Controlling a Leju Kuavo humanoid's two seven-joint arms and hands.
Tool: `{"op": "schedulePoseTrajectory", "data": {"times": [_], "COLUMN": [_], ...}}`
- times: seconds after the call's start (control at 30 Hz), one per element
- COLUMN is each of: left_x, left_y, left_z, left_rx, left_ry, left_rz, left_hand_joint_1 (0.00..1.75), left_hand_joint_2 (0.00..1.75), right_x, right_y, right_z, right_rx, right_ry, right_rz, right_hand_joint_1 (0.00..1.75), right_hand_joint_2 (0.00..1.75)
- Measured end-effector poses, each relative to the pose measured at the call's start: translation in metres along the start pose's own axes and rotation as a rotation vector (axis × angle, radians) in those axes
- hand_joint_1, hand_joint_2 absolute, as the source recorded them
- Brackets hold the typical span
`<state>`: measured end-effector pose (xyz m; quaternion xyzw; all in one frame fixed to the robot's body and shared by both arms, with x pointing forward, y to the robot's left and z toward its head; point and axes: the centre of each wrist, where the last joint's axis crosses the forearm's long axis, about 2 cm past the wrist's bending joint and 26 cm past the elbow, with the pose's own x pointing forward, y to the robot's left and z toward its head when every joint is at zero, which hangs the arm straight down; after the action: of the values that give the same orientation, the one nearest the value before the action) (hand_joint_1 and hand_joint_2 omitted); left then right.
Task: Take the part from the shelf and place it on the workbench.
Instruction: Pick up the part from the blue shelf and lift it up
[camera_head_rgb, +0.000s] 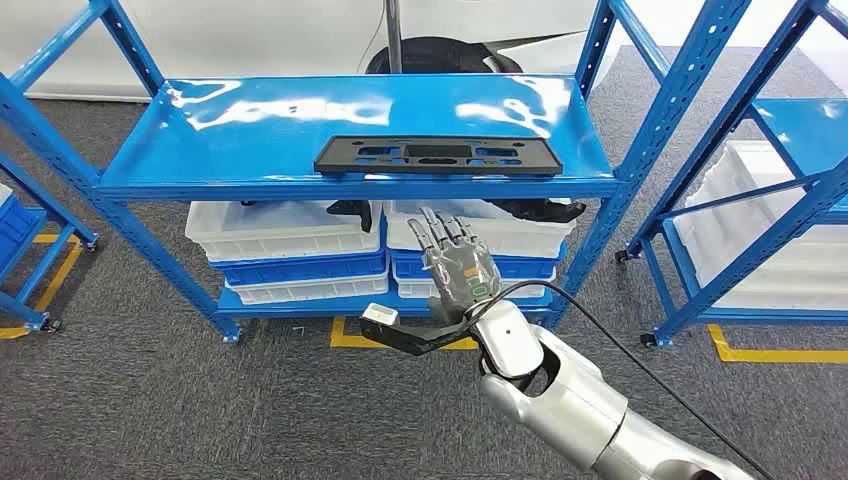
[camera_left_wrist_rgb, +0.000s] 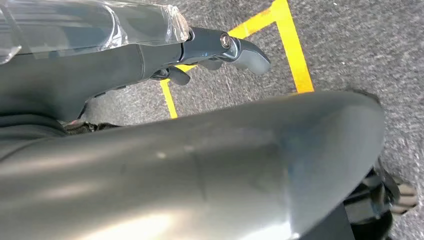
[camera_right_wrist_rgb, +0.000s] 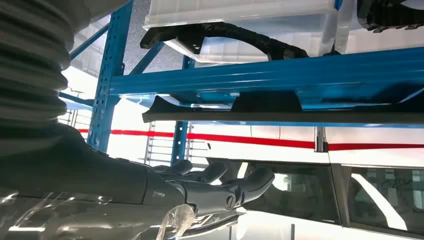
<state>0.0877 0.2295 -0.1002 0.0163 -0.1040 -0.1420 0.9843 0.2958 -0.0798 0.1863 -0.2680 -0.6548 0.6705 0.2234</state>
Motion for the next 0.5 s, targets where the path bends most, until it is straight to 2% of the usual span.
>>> {"op": "schedulePoseTrajectory", "data": {"times": [0.5], "left_x": [-0.0009], "left_y": [-0.0011], "left_z": [0.0001], "left_rx": [0.0], "left_ry": [0.0], "left_rz": [-0.013], "left_hand_joint_1": [0.0], "left_hand_joint_2": [0.0], "right_x": [0.0005], "right_y": [-0.0005], "right_z": [-0.0013], "right_rx": [0.0], "right_ry": [-0.003], "right_rz": [-0.002], "right_hand_joint_1": [0.0], "right_hand_joint_2": [1.75]}}
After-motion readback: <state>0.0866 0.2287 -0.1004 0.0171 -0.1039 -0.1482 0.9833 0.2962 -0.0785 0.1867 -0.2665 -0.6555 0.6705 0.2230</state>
